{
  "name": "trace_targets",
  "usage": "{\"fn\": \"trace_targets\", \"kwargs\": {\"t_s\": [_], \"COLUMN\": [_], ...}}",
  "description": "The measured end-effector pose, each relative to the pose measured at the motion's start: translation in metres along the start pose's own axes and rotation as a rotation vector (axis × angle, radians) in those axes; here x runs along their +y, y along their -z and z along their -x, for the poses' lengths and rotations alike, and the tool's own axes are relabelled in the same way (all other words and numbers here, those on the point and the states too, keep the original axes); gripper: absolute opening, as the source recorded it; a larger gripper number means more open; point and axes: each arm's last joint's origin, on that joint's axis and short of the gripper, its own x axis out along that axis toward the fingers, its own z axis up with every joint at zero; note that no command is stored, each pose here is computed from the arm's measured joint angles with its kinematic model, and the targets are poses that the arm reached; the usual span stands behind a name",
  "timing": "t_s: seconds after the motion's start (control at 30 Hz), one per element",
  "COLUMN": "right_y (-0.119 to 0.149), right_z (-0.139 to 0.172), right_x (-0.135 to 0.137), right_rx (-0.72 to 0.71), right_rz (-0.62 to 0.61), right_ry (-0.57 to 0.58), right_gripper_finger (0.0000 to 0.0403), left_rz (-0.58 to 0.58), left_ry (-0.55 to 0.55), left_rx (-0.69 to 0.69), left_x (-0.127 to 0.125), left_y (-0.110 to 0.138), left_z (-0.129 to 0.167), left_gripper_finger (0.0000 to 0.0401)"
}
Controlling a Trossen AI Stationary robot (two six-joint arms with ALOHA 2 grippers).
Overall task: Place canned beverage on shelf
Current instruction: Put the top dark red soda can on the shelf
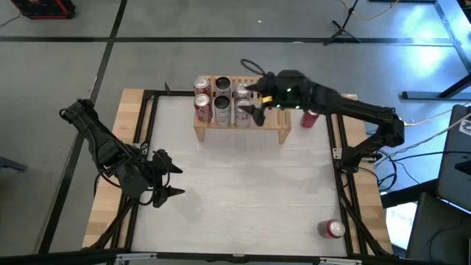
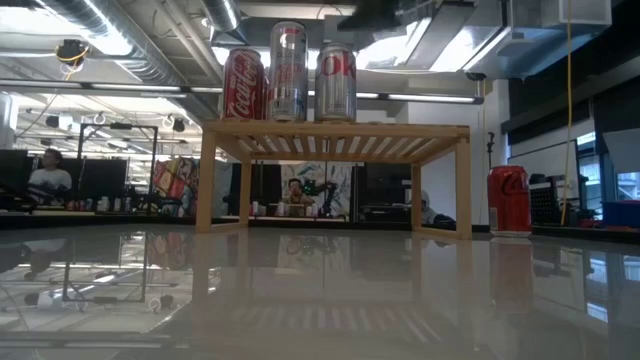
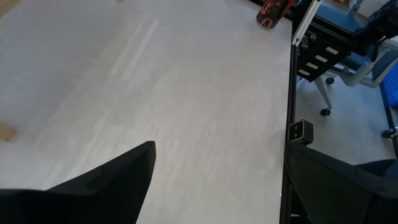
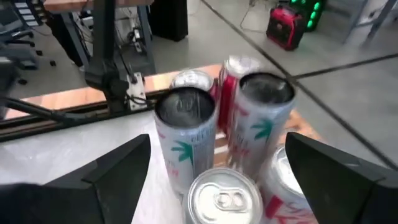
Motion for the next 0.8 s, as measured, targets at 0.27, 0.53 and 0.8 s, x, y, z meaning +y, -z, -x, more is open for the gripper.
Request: {"fn": "trace_targets", "kwargs": {"t_s": [0.27, 0.53, 0.8], "right_y": [-0.028, -0.011, 0.013], "right_z": [0.065, 0.122, 0.156], "right_x": [-0.009, -0.034, -0.066], "right_rx": [0.021, 0.19, 0.407], "right_rz": [0.047, 0.002, -0.105], "right_ry": [0.085, 0.211, 0.366], "right_gripper_finger": [0.0362, 0.0362, 0.0362], "left_rz": [-0.006, -0.007, -0.006], "left_ry": [-0.003, -0.004, -0.017], "left_rx": [0.003, 0.002, -0.016], "left_x": [0.0, 0.0, 0.001], "left_y": [0.0, 0.0, 0.0], "left_z": [0.0, 0.0, 0.0], "left_gripper_finger": [0.0351, 0.0351, 0.0351]}}
